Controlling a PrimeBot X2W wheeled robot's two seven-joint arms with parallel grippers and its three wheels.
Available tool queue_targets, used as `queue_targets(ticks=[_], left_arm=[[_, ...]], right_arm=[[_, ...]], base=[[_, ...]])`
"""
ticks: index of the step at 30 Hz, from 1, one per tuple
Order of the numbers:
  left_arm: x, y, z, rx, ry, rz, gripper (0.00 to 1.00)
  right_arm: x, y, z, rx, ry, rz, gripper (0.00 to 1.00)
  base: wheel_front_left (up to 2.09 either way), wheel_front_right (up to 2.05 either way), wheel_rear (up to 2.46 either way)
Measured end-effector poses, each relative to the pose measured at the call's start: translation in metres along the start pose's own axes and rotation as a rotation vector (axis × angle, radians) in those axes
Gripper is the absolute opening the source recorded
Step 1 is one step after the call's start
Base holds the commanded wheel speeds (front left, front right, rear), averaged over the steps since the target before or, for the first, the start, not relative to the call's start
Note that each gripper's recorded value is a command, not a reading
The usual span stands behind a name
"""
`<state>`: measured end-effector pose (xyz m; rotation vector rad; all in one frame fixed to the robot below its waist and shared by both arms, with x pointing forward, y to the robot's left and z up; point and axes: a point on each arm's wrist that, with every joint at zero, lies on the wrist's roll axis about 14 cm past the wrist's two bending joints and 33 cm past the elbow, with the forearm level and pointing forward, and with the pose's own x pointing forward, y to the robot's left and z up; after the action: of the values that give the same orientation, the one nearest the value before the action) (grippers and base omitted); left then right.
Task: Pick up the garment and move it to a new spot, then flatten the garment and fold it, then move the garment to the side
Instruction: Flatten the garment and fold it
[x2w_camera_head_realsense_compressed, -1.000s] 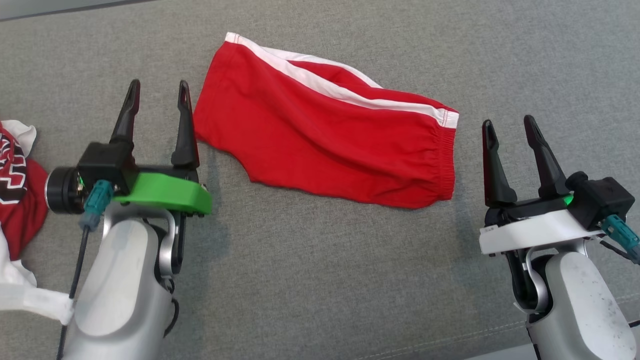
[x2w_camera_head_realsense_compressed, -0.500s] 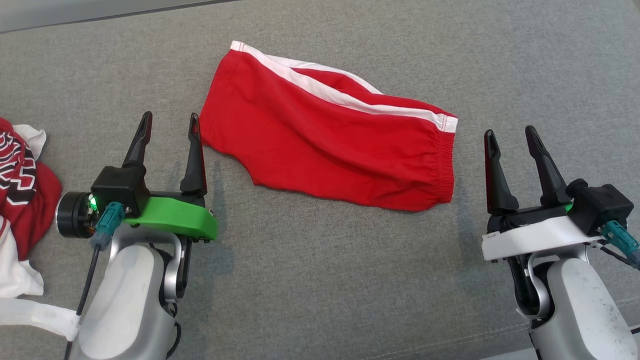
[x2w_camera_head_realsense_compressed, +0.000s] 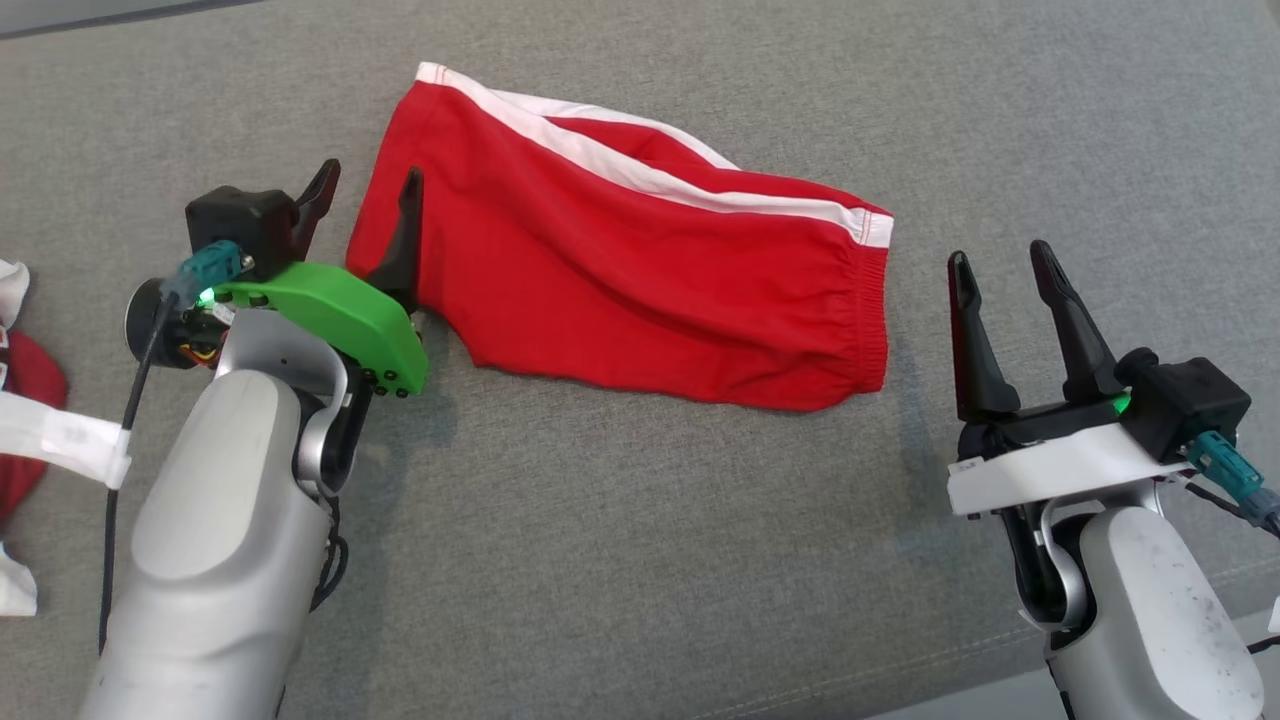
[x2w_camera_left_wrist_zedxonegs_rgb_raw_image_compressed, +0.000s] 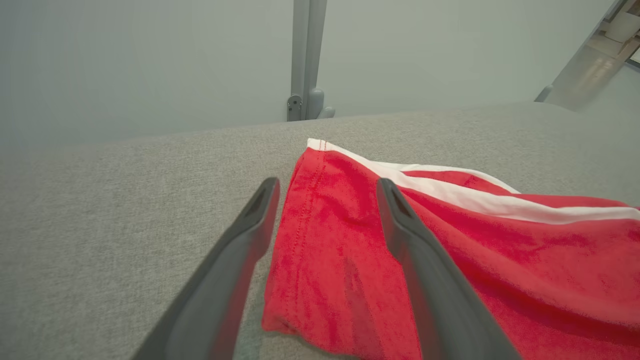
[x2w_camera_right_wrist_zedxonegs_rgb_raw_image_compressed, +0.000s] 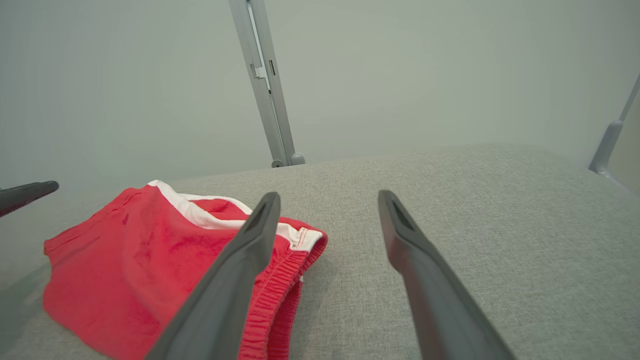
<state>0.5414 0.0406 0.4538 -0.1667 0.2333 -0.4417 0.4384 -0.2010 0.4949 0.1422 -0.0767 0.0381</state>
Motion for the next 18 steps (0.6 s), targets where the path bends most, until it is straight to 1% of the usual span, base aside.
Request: queue_targets(ticks=[7,13,14,15,18], left_arm=[[0.011,0.015,-0.067,-0.096,0.246,0.021,1.0],[0.016,0.019,-0.09,-0.151,0.348,0.03,1.0],[0.017,0.019,-0.09,-0.153,0.35,0.028,0.62],[0.017,0.018,-0.091,-0.156,0.355,0.027,0.0],[0.016,0.017,-0.093,-0.143,0.361,0.023,0.0]], right_arm=[[-0.006,-0.009,-0.011,0.005,0.037,-0.032,1.0],[-0.009,-0.015,-0.018,0.009,0.056,-0.053,1.0],[-0.009,-0.015,-0.018,0.01,0.057,-0.054,1.0],[-0.008,-0.015,-0.019,0.011,0.057,-0.054,1.0],[-0.007,-0.014,-0.018,0.016,0.053,-0.052,1.0]], base=[[0.0,0.0,0.0],[0.0,0.0,0.0],[0.0,0.0,0.0],[0.0,0.0,0.0],[0.0,0.0,0.0]])
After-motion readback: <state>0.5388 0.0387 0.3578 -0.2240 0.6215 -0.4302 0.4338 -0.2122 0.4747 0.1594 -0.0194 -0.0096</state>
